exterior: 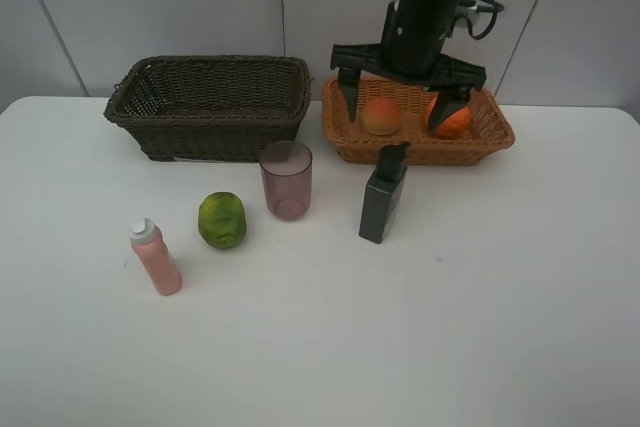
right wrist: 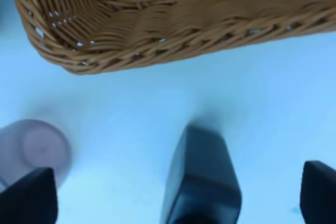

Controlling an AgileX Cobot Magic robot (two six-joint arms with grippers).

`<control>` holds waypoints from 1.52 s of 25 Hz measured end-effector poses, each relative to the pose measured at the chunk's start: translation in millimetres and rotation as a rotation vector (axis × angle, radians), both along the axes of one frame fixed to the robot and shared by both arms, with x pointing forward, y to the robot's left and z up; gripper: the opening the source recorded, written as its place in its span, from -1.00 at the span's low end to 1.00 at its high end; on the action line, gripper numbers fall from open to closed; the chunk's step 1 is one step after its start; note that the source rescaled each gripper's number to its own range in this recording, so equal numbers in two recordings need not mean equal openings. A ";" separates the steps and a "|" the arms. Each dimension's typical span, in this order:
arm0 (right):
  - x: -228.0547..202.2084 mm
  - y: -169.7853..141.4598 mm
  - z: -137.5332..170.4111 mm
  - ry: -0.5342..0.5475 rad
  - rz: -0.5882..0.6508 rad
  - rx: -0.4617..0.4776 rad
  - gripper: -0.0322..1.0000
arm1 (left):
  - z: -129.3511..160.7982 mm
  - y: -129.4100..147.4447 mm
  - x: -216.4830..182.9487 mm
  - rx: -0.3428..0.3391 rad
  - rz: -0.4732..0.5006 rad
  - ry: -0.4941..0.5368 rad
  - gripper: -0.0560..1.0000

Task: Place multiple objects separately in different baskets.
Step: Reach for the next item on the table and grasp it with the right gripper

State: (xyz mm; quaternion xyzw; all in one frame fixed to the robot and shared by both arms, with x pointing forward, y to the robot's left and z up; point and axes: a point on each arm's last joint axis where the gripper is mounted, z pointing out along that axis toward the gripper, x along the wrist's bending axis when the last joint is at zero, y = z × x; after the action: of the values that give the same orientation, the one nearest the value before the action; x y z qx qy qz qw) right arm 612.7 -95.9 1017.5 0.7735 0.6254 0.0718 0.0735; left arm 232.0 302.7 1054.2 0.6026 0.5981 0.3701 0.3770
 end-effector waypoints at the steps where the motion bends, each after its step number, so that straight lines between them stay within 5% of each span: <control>1: -1.4 2.5 0.0 -0.002 -0.021 0.004 1.00 | 0.0 0.0 0.0 0.000 0.000 0.000 0.93; 38: -42.6 3.1 -66.6 0.041 -0.096 -0.011 1.00 | 0.0 0.0 0.0 0.000 0.000 0.000 0.93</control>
State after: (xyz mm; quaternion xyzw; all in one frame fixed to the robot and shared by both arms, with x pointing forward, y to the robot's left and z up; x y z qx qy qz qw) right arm 570.1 -92.8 950.9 0.8034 0.5895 0.0490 0.0683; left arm 232.0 302.7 1054.2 0.6026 0.5981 0.3701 0.3770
